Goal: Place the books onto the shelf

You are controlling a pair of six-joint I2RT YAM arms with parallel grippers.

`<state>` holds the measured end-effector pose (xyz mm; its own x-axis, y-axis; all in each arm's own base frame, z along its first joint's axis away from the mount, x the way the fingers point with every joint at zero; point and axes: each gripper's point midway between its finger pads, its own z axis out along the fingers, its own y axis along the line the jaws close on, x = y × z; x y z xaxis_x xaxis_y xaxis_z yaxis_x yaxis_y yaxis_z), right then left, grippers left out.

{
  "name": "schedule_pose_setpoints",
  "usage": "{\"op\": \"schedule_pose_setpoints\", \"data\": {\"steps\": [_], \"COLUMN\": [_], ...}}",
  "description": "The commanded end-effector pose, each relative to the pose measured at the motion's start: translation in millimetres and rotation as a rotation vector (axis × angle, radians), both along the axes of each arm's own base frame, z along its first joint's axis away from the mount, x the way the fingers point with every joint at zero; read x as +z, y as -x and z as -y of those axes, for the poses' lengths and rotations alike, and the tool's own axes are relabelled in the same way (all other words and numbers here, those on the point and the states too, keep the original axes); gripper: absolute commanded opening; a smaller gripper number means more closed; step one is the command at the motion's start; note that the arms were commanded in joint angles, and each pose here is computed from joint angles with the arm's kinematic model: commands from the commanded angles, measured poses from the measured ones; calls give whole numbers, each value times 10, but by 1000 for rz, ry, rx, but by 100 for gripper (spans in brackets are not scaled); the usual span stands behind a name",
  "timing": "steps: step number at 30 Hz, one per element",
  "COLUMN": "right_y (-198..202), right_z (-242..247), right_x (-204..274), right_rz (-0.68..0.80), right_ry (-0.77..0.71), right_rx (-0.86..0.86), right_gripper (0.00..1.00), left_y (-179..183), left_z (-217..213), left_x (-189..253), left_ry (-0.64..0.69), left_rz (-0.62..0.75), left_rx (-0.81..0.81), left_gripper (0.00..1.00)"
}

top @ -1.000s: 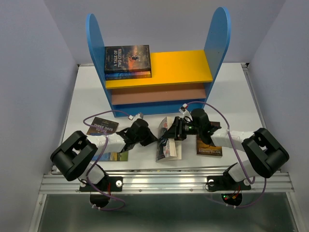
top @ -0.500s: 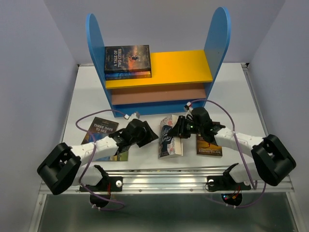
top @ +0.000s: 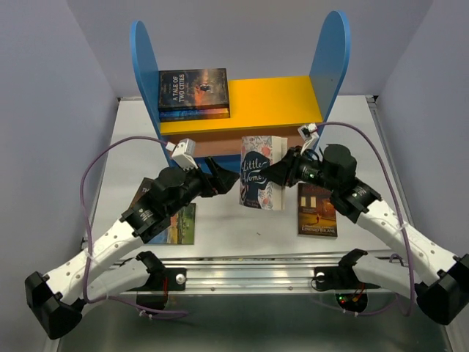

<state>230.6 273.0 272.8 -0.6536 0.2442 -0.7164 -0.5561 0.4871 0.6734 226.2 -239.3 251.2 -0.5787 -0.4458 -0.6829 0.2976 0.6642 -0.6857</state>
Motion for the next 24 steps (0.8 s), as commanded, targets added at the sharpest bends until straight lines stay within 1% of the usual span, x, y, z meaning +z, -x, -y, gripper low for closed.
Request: {"op": "schedule_pose_setpoints", "data": {"steps": [1, 3, 4, 6, 7, 8, 9, 10, 11, 12, 13, 16, 18, 20, 24], "right_y": [244, 342, 405, 483, 551, 581, 599, 574, 579, 574, 549, 497, 475, 487, 542], "right_z": [-4, -7, -2, -26, -31, -38, -44, -47, -50, -53, -58, -62, -78, -126, -227], "right_x": [1066, 1293, 1357, 1460, 1554, 1582, 1607, 1602, 1621, 1625, 1614, 1600, 1600, 1606, 1628], "right_rz": [263, 293, 296, 286, 295, 277, 273, 262, 256, 255, 250, 248, 248, 239, 204], "right_ry": [-170, -203, -215, -238, -251, -262, -267, -266, -271, -271, -271, -268, -268, -288, -362], "right_rx": [115, 154, 188, 233, 266, 281, 292, 296, 299, 299, 289, 268, 269, 306, 405], "right_gripper": [1, 1, 1, 1, 1, 1, 1, 1, 1, 1, 1, 1, 1, 1, 1], "left_y": [89, 126, 185, 168, 269, 215, 249, 383, 379, 397, 511, 688, 774, 818, 800], "left_z": [47, 53, 88, 89, 161, 123, 118, 173, 148, 163, 180, 180, 145, 112, 111], "left_x": [338, 419, 450, 562, 603, 591, 635, 508, 643, 639, 684, 722, 824, 886, 888], "left_ry": [20, 12, 20, 49, 88, 101, 130, 168, 204, 221, 250, 272, 279, 280, 283], "left_rz": [168, 215, 225, 290, 335, 352, 382, 340, 418, 422, 456, 503, 562, 602, 600], "left_rx": [-131, -180, -232, -273, -368, -386, -423, -530, -551, -581, -644, -730, -742, -733, -719], "left_gripper": [99, 99, 99, 99, 99, 99, 99, 99, 99, 99, 99, 99, 99, 99, 99]}}
